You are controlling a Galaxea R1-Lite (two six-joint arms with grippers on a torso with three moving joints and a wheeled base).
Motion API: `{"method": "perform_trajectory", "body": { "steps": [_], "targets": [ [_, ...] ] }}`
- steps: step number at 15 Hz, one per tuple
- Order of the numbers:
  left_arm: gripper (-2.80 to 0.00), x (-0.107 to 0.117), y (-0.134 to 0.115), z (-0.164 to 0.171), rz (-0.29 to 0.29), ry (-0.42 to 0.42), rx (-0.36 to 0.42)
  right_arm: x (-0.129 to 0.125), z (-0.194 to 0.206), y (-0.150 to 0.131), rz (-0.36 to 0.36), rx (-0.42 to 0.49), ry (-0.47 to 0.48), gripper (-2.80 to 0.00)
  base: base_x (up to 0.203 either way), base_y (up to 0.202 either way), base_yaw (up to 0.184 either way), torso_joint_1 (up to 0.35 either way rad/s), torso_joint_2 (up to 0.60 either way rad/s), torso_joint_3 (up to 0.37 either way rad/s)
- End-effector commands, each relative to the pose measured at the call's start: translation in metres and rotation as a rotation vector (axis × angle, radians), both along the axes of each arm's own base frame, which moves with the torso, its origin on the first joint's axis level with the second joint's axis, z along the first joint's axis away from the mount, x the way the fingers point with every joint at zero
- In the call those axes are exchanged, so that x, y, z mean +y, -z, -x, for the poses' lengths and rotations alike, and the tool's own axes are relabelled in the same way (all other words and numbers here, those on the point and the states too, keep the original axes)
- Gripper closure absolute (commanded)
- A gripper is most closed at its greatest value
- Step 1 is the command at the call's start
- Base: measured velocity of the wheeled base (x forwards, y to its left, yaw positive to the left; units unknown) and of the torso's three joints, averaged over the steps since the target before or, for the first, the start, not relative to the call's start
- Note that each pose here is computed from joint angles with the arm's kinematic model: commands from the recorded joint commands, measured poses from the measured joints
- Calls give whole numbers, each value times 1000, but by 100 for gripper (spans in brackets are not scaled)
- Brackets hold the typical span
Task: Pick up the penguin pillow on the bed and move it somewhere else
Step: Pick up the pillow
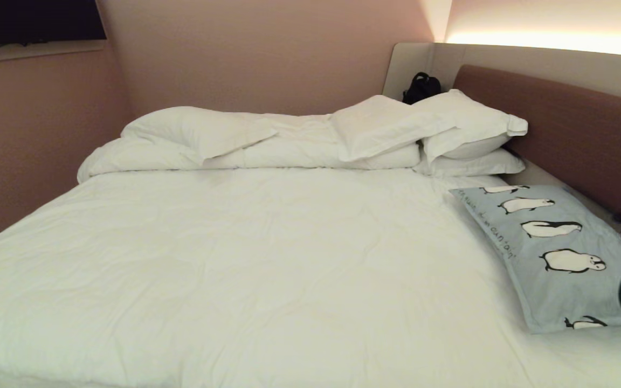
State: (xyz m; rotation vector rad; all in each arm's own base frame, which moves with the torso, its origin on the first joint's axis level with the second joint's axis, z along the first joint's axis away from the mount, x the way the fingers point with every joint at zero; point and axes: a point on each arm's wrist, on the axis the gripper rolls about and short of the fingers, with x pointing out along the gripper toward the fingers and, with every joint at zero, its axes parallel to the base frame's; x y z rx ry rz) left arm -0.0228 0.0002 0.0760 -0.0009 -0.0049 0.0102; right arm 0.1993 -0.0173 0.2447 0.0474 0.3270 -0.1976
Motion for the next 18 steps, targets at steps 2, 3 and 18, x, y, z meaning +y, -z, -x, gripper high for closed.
{"method": "perform_trajectory", "body": {
  "steps": [2, 3, 18],
  "targets": [
    [0, 0, 0, 0, 1, -1, -1, -14, -80, 14, -19, 32, 96, 0, 0, 0, 0, 0, 0, 0],
    [0, 0, 0, 0, 1, -1, -1, -19, -102, 21, -29, 48, 120, 0, 0, 0, 0, 0, 0, 0],
    [0, 0, 0, 0, 1, -1, -1, -158, -234, 96, -9, 86, 284, 0, 0, 0, 0, 0, 0, 0]
  ]
}}
